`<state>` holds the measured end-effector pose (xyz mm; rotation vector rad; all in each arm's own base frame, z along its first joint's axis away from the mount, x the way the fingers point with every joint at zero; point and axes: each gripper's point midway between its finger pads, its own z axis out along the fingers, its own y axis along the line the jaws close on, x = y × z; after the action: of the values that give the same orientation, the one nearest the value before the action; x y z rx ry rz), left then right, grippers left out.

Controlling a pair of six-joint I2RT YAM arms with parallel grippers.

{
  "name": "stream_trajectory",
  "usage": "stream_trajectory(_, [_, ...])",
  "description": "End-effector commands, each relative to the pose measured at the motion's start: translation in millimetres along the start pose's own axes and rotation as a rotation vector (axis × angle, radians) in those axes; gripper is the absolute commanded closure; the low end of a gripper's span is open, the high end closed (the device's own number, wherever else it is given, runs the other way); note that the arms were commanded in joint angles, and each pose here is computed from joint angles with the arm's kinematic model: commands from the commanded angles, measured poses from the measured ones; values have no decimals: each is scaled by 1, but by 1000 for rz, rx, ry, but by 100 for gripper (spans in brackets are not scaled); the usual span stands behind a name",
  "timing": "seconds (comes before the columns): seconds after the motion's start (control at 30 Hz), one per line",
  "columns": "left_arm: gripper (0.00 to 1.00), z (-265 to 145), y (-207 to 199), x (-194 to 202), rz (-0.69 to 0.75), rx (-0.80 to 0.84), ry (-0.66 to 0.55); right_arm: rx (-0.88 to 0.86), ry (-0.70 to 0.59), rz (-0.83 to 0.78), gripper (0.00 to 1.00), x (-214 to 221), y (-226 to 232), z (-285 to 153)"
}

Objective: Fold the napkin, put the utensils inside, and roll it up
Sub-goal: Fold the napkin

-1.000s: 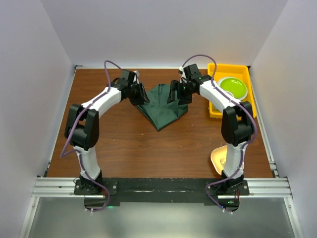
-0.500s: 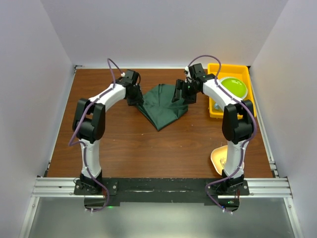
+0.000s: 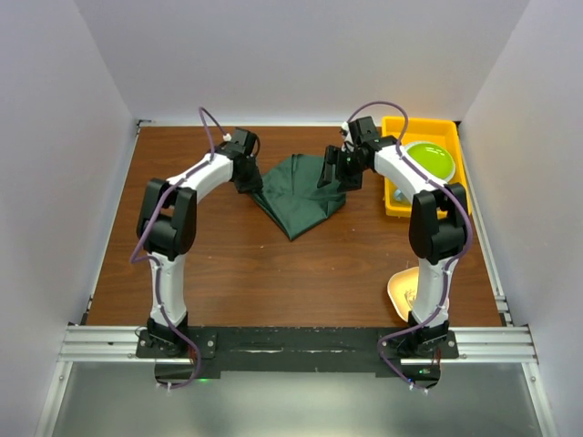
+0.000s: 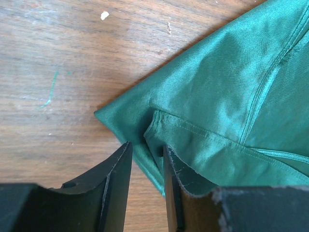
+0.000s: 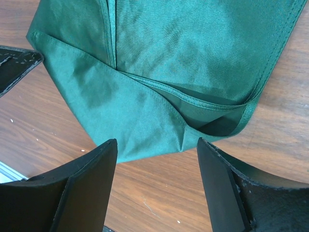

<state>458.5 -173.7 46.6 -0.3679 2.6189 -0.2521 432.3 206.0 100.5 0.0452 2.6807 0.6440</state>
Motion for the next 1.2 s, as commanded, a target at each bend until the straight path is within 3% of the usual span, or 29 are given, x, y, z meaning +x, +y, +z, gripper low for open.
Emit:
stream_trajectory(0.0, [63, -1, -21, -19, -3, 75, -50, -16, 4, -4, 30, 1, -1, 3])
stream_trajectory(0.13, [65, 5, -22, -16, -5, 75, -45, -13, 10, -1, 30, 3, -3, 5])
stream_trajectory(0.3, [79, 1, -18, -17, -5, 54, -49, -4, 23, 6, 31, 5, -8, 10])
stream_trajectory(0.5, [88, -13, -9, -25, 10, 27, -91, -58, 57, 28, 49, 9, -3, 20])
stream_trajectory(0.67, [92, -14, 1, -24, 20, 17, -89, -61, 62, 31, 53, 9, -3, 25])
stream_trajectory(0.8, [92, -10, -3, -17, 21, 44, -59, -35, 46, 26, 52, -1, -6, 27])
stream_trajectory(0.97, [91, -8, -5, -14, 24, 58, -47, -18, 50, 39, 42, -15, -10, 34])
stream_trajectory(1.17, [89, -10, -5, -15, 32, 63, -47, 14, 72, 27, 37, -18, -22, 47])
